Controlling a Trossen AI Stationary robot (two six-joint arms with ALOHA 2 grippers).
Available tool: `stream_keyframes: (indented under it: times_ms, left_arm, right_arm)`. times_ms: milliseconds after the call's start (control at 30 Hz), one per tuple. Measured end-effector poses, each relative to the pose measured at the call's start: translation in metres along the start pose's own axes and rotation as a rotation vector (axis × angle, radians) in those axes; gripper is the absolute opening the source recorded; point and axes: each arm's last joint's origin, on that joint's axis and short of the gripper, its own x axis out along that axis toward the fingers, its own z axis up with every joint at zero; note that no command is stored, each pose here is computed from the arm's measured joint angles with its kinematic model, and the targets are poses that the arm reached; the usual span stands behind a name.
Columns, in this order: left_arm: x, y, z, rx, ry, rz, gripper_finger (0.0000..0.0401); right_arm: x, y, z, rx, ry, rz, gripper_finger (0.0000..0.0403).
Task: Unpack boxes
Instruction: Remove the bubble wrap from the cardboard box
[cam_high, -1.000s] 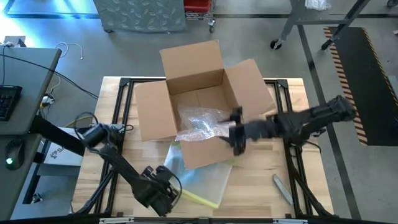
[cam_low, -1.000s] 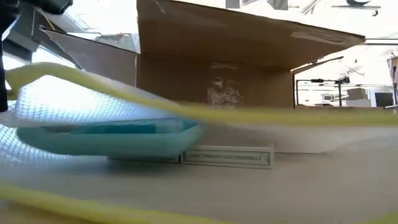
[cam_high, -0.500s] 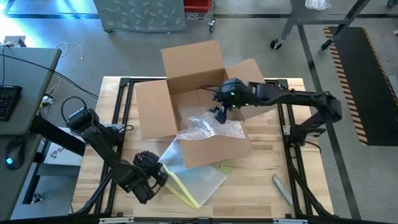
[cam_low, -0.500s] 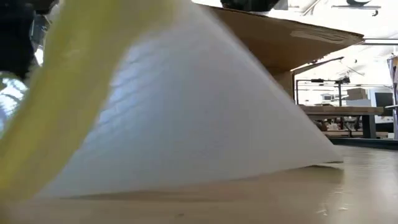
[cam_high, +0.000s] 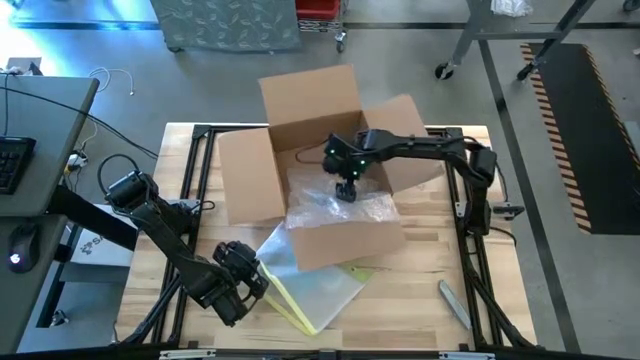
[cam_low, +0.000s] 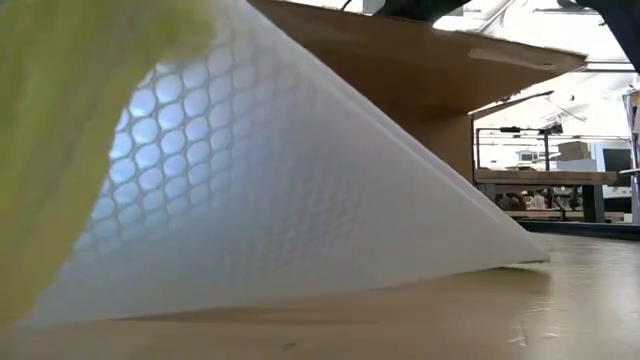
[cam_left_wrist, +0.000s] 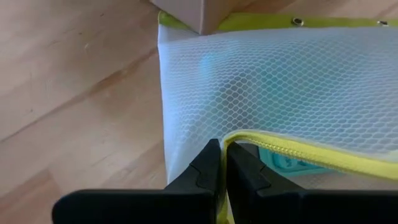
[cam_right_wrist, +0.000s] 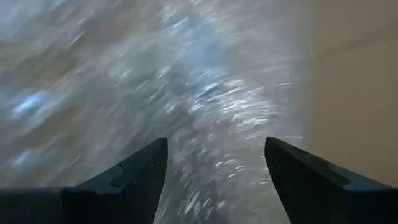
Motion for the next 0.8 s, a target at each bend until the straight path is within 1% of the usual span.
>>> stream_keyframes:
  times_ms: [67, 100, 167, 233, 300, 333, 433, 500, 567, 633, 700, 800]
  left_arm:
    - [0.000, 0.001, 0.000, -0.005, -0.008, 0.006, 0.0000]
    - [0.000, 0.001, 0.001, -0.012, -0.011, 0.010, 0.0000]
    - [0.001, 0.001, 0.002, -0.013, -0.003, 0.018, 0.0000]
    - [0.002, 0.002, 0.003, 0.005, 0.021, 0.030, 0.0000]
    - [0.004, 0.003, 0.004, 0.020, 0.045, 0.049, 0.0000]
    - [0.004, 0.004, 0.004, 0.024, 0.049, 0.059, 0.0000]
    - [0.006, 0.006, 0.007, 0.031, 0.046, 0.086, 0.0000]
    - [0.007, 0.007, 0.009, 0.034, 0.046, 0.108, 0.0000]
    - [0.009, 0.008, 0.011, 0.035, 0.055, 0.122, 0.0000]
    - [0.010, 0.008, 0.013, 0.045, 0.056, 0.127, 0.0000]
    - [0.011, 0.008, 0.014, 0.046, 0.056, 0.132, 0.0000]
    - [0.013, 0.007, 0.016, 0.034, 0.060, 0.134, 0.0000]
  right_arm:
    - [0.002, 0.004, -0.008, -0.095, 0.070, 0.108, 0.0254]
    - [0.003, 0.007, -0.011, -0.145, 0.101, 0.139, 0.0254]
    - [0.003, 0.014, -0.013, -0.203, 0.126, 0.155, 0.0254]
    - [0.003, 0.019, -0.010, -0.204, 0.107, 0.151, 0.0254]
    - [0.007, 0.023, -0.004, -0.220, 0.044, 0.144, 0.0254]
    - [0.009, 0.026, -0.004, -0.243, 0.032, 0.156, 0.0254]
    - [0.017, 0.037, -0.007, -0.365, 0.012, 0.185, 0.0254]
    - [0.019, 0.039, -0.006, -0.407, -0.013, 0.176, 0.0254]
    - [0.021, 0.037, -0.001, -0.403, -0.069, 0.157, 0.0254]
    - [0.024, 0.032, 0.008, -0.405, -0.136, 0.078, 0.0254]
    - [0.027, 0.030, 0.008, -0.388, -0.140, 0.055, 0.0252]
    - [0.021, 0.027, 0.016, -0.395, -0.227, 0.036, 0.0236]
